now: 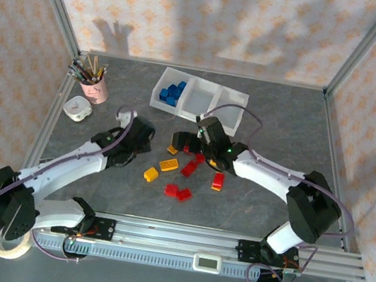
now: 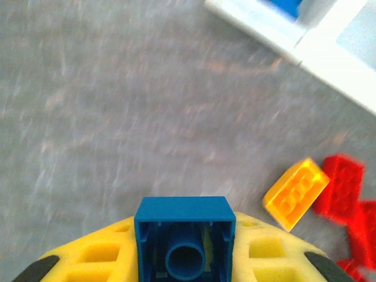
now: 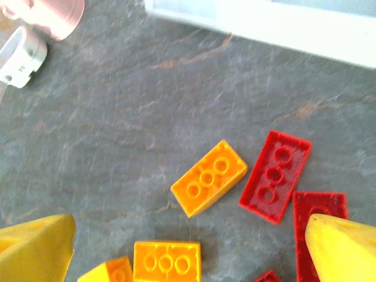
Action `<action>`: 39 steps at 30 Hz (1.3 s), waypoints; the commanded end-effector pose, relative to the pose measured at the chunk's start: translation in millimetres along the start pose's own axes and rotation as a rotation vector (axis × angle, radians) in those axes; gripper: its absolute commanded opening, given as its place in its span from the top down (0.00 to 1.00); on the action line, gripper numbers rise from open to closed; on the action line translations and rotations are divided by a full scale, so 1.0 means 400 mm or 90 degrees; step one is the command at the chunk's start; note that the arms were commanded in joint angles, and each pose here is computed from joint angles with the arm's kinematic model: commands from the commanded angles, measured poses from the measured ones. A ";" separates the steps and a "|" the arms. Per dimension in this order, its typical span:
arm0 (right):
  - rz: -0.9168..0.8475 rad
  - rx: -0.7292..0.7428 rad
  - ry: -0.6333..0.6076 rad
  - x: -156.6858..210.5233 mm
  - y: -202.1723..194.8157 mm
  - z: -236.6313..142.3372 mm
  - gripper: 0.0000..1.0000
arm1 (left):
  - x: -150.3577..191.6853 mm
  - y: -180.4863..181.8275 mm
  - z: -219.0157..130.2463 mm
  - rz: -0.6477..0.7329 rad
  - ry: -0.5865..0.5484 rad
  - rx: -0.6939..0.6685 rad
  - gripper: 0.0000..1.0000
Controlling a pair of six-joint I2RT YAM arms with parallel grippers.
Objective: Sort the legos into containers by color
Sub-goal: Place the lego in the container.
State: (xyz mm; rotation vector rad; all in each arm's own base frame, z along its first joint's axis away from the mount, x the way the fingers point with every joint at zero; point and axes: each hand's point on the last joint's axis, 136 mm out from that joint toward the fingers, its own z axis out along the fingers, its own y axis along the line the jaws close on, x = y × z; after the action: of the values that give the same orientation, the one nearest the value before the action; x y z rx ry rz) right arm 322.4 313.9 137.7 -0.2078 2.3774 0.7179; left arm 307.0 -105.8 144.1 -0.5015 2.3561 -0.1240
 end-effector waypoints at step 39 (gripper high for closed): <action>0.005 0.074 -0.040 -0.180 -0.128 0.022 0.00 | -0.526 -0.300 0.379 0.037 -0.108 0.046 0.40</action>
State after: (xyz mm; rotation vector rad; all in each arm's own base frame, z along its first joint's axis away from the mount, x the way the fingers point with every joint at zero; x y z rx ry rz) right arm 402.5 272.8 132.4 -0.0936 2.3784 0.5622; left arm 604.3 -125.2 132.6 -0.4161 2.2521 -0.0436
